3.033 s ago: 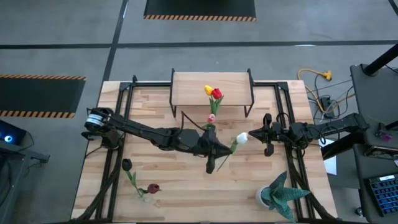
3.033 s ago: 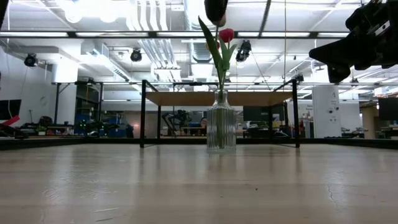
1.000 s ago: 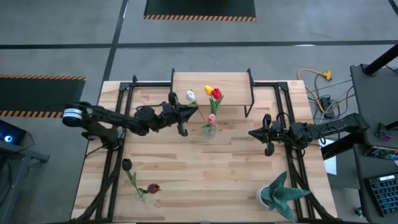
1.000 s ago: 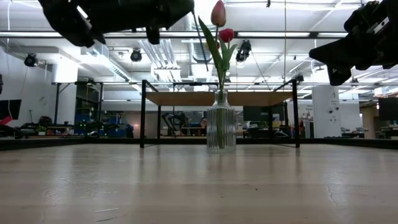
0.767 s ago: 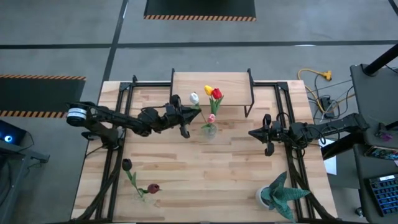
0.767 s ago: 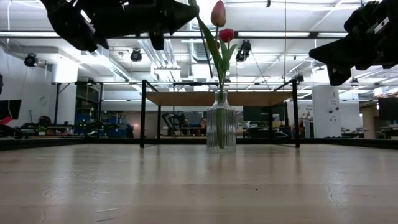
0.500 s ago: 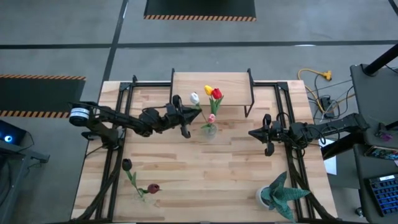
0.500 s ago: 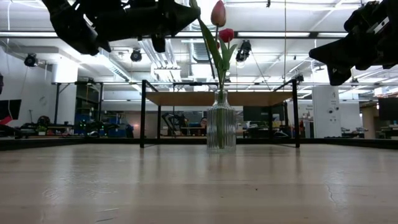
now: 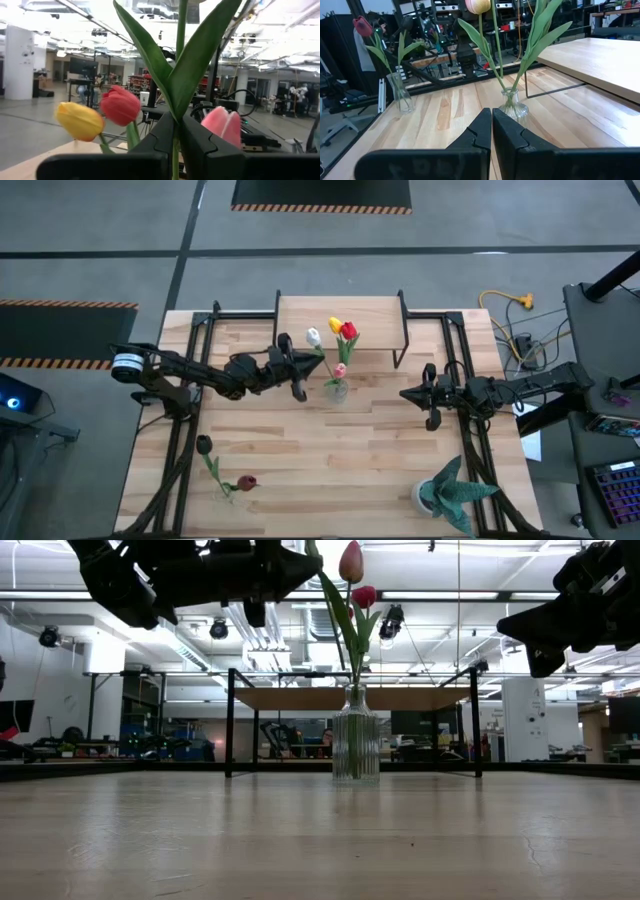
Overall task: Pick and place flowers into a vace then onto a shelf
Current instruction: Put the black tulip into the bottom transparent vase
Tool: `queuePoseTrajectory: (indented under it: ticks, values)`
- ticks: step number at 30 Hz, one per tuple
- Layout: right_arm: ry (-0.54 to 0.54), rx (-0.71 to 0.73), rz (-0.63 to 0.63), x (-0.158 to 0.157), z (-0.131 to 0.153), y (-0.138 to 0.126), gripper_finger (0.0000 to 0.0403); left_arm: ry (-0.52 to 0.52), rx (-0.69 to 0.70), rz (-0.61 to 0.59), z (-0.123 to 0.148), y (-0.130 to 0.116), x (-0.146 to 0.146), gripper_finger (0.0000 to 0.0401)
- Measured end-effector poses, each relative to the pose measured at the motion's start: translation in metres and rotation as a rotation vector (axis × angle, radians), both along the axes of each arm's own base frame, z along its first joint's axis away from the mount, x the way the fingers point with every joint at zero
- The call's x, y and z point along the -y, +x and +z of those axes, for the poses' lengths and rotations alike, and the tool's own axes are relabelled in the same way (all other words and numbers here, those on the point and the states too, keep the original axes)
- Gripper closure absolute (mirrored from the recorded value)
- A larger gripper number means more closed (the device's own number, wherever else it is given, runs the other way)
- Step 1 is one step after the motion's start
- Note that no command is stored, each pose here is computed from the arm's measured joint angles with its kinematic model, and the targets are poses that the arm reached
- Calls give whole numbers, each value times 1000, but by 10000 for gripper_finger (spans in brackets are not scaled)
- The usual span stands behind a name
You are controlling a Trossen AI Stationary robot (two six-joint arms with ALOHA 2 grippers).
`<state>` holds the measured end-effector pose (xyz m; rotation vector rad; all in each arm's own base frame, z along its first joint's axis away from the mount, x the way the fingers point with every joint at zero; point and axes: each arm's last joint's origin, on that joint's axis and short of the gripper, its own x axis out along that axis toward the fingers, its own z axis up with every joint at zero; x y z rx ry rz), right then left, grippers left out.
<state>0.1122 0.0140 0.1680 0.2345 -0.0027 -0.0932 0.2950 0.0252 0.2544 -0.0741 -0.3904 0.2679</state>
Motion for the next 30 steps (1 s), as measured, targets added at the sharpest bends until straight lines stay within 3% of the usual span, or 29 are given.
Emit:
queuePoseTrajectory:
  ticks: [13, 17, 20, 30]
  values:
    - [0, 0, 0, 0, 0, 0, 394, -15, 33, 1, 9, 3, -1, 395]
    - [0, 0, 0, 0, 0, 0, 394, 63, 19, 38, 20, 9, -3, 395]
    - [0, 0, 0, 0, 0, 0, 394, 55, -46, 36, 18, 14, -4, 395]
    - [0, 0, 0, 0, 0, 0, 394, 19, -79, 22, 4, 11, -4, 395]
